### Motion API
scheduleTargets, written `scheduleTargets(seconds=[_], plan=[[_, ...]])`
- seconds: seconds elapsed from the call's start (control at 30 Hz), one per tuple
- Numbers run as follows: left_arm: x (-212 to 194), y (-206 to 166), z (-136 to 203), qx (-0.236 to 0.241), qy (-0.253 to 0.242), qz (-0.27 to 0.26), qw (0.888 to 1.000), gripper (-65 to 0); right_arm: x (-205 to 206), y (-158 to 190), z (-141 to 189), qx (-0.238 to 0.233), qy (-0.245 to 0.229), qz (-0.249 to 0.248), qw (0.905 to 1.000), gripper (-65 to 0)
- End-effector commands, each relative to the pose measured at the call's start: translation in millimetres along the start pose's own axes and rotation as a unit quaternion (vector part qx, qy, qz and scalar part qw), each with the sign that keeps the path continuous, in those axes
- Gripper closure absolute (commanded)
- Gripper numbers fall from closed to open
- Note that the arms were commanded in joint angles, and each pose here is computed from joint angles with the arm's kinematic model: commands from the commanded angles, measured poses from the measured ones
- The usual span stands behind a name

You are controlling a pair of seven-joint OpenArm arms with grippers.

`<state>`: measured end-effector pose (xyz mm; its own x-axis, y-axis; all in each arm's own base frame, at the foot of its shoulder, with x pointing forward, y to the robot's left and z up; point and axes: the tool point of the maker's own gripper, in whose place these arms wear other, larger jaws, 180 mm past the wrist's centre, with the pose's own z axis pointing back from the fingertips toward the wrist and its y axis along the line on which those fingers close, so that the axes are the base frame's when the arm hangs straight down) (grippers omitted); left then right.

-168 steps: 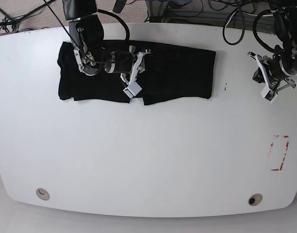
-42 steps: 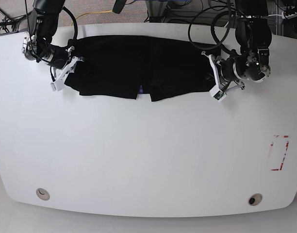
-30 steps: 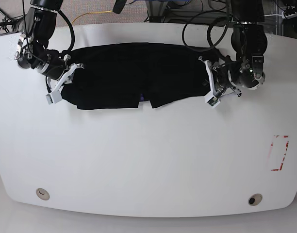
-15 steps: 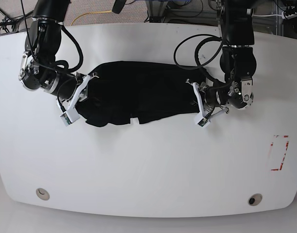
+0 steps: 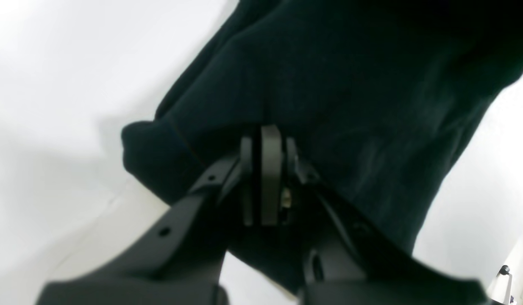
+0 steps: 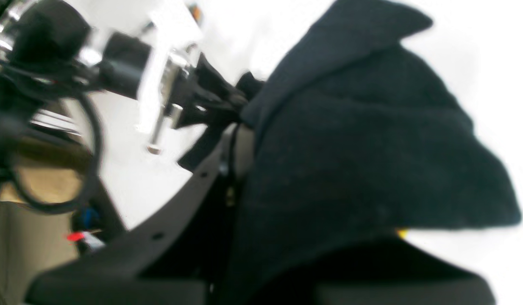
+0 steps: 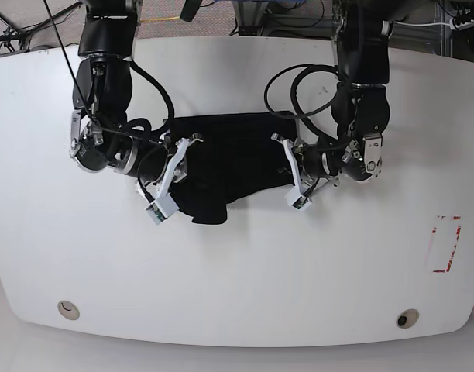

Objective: Fold the T-shirt properly
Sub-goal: 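Fold both shirt ends inward toward each other with both grippers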

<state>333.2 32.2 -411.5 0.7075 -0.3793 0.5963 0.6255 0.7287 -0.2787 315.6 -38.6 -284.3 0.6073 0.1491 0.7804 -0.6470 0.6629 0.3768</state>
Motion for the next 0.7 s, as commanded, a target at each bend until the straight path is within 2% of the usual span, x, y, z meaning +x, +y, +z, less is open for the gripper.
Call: scheduleTargets(seconds=[0.0,0.13,0.2,0.43,0.53,0.67], plan=[[2.0,1.7,0.3,0.004,0.007,-0.006,1.0,0.0,28.9,9.6,-7.4,0.003,-0.03,0.031,0.9991,0.0],[1.0,0.6,0.2,0.003,0.007,-0.005,1.0,0.0,23.0,12.8,-23.3,-0.02,-0.002,0.054,0.9984,-4.3],[0.6,0.6,0.0,0.003,0.007,-0.004,1.0,0.0,20.3,8.4,-27.3,-0.043,0.008,0.059,0.9973,-10.9],[0.5,1.0,0.3,0.003,0.007,-0.005,1.0,0.0,13.1,-5.4,-36.4,-0.114,0.041,0.073,0.99,-52.3],[0.5,0.9,0.3,0.003,0.007,-0.006,1.0,0.0,14.3,-8.1,-36.3,-0.123,0.04,0.077,0.9886,-59.1],[0.9,0.5,0.2,0.002,0.006,-0.005,1.0,0.0,20.0,-0.3,-39.1,-0.111,0.027,0.075,0.9906,-58.7]])
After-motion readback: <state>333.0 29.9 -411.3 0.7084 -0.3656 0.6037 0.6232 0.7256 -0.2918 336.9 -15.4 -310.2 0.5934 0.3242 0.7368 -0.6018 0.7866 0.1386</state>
